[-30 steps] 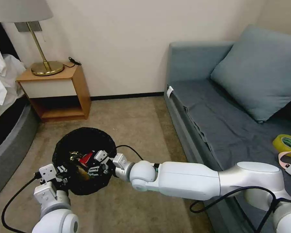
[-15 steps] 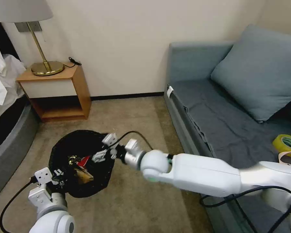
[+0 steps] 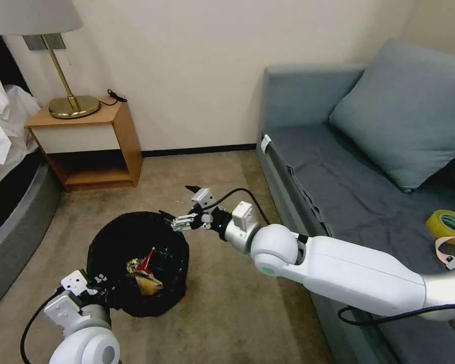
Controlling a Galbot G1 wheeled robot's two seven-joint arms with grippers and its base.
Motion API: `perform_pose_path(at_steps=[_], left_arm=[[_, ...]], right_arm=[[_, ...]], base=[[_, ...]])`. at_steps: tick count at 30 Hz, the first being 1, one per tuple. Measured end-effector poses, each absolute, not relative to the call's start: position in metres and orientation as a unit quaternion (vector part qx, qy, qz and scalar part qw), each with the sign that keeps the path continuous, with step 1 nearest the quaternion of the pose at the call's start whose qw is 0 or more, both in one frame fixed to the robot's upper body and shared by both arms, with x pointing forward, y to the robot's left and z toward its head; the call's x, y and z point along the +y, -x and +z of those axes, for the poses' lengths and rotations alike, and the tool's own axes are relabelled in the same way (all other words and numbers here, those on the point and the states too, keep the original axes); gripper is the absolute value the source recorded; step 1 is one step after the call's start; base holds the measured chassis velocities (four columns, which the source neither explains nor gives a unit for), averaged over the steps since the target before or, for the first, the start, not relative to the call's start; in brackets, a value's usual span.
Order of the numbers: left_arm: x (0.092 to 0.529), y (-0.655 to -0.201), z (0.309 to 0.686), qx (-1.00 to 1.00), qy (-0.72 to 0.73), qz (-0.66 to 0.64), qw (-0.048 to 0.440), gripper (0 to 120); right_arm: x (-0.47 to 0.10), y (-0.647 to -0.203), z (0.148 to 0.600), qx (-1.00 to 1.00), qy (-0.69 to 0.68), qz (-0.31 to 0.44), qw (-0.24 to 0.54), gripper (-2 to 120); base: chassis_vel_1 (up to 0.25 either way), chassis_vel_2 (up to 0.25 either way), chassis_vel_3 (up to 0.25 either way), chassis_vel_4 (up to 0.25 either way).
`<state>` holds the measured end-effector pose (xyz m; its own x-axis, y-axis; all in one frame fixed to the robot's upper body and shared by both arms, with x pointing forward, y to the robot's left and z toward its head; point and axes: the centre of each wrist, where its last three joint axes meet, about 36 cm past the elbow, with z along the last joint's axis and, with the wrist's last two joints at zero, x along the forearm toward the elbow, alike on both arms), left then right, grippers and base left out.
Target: Pick up the trash bin, then pick up the garbage on the floor and place it into the trash bin.
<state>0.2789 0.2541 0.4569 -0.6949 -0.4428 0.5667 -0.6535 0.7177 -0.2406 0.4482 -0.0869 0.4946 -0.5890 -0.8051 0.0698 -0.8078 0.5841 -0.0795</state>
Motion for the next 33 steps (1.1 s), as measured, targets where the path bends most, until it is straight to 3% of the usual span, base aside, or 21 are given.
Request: perform_pose_path(at_steps=[16, 33], left_arm=[[0.278, -0.302, 0.413, -0.833, -0.345, 0.291, 0.321, 2], [0.283, -0.309, 0.401, -0.82, -0.355, 0.3, 0.333, 2]], right_arm=[[-0.1, -0.434, 0.468, -0.896, -0.44, 0.047, 0.032, 100], [-0.104, -0.428, 0.449, -0.899, -0.433, 0.047, 0.046, 100]], base=[[0.0, 0.0, 0.0, 0.0], [0.0, 0.0, 0.0, 0.0]])
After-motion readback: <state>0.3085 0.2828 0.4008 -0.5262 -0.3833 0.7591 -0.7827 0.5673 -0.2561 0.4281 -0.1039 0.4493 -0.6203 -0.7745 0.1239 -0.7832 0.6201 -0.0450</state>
